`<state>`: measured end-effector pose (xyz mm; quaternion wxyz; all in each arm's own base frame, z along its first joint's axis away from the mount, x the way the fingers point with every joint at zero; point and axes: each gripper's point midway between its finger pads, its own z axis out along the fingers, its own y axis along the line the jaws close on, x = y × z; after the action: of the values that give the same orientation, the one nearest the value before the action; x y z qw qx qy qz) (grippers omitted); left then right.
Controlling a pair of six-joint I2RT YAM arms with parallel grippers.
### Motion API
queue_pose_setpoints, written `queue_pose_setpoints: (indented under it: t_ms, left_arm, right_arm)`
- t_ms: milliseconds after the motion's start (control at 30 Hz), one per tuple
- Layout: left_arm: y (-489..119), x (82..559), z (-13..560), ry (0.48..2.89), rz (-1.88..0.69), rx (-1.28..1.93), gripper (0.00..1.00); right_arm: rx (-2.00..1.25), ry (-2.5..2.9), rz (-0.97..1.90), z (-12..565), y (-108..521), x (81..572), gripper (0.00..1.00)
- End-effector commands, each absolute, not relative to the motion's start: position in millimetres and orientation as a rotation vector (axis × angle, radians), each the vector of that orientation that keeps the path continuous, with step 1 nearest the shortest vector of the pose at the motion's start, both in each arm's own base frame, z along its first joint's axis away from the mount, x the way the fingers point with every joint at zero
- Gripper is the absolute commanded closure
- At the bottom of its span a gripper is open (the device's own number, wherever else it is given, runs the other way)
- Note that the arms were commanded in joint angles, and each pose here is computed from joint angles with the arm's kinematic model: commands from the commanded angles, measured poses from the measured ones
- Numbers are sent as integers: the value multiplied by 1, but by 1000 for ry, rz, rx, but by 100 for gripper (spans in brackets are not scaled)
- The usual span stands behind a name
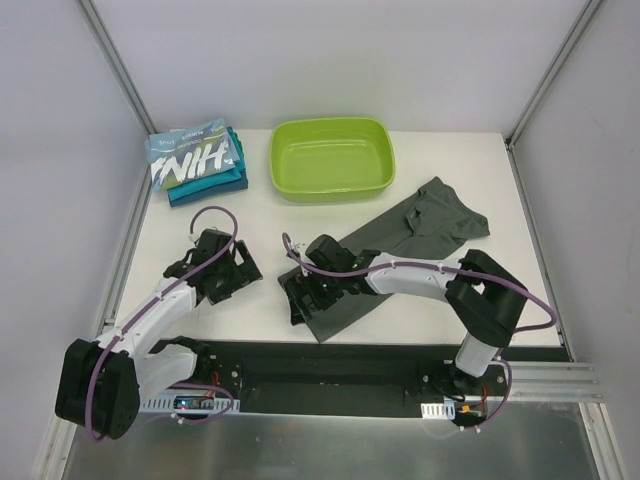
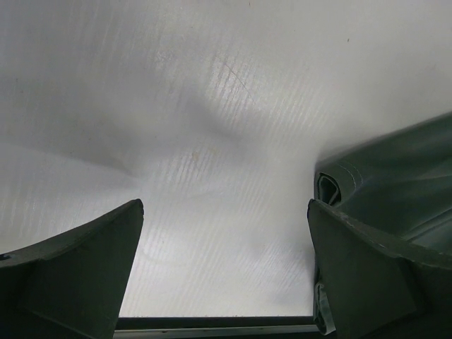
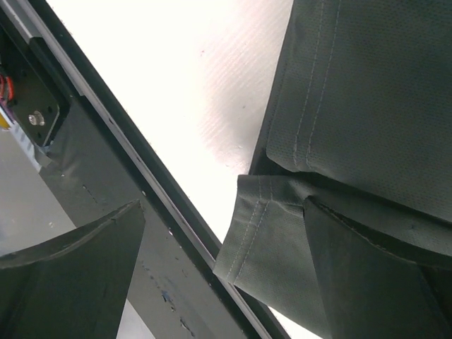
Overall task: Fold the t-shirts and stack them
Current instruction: Grab the bottom of the folded rectangular tshirt with both arms
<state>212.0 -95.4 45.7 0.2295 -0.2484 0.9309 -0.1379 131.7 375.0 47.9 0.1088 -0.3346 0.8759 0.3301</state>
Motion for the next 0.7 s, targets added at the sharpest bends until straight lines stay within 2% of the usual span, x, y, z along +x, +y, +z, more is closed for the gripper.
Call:
queue_pose_setpoints:
  t_ms: [0, 133, 333, 400, 433, 567, 667]
  left_arm:
    - [-98, 209, 50, 2574, -407, -646, 1]
    - [-108, 213, 55, 2593, -467, -621, 1]
    - [-136, 222, 58, 2609, -565, -517, 1]
    - [-147, 226, 57, 2623, -567, -479, 5]
    - [-152, 229, 57, 2630, -570, -459, 6]
    - [-165, 236, 43, 2707, -526, -422, 23]
    - [-169, 238, 32, 2749, -486, -409, 31]
  right_arm:
    - [-1115, 2507, 840, 72, 368, 131, 4]
    - [-1246, 2425, 745, 84, 358, 119, 4]
    - [-1382, 2406, 547, 70, 339, 99, 1]
    - [-1390, 2399, 493, 65, 337, 97, 1]
    - [-1394, 2405, 482, 61, 337, 96, 4]
    - [-1413, 2400, 474, 56, 344, 93, 13]
    - [-1415, 2332, 350, 55, 345, 104, 18]
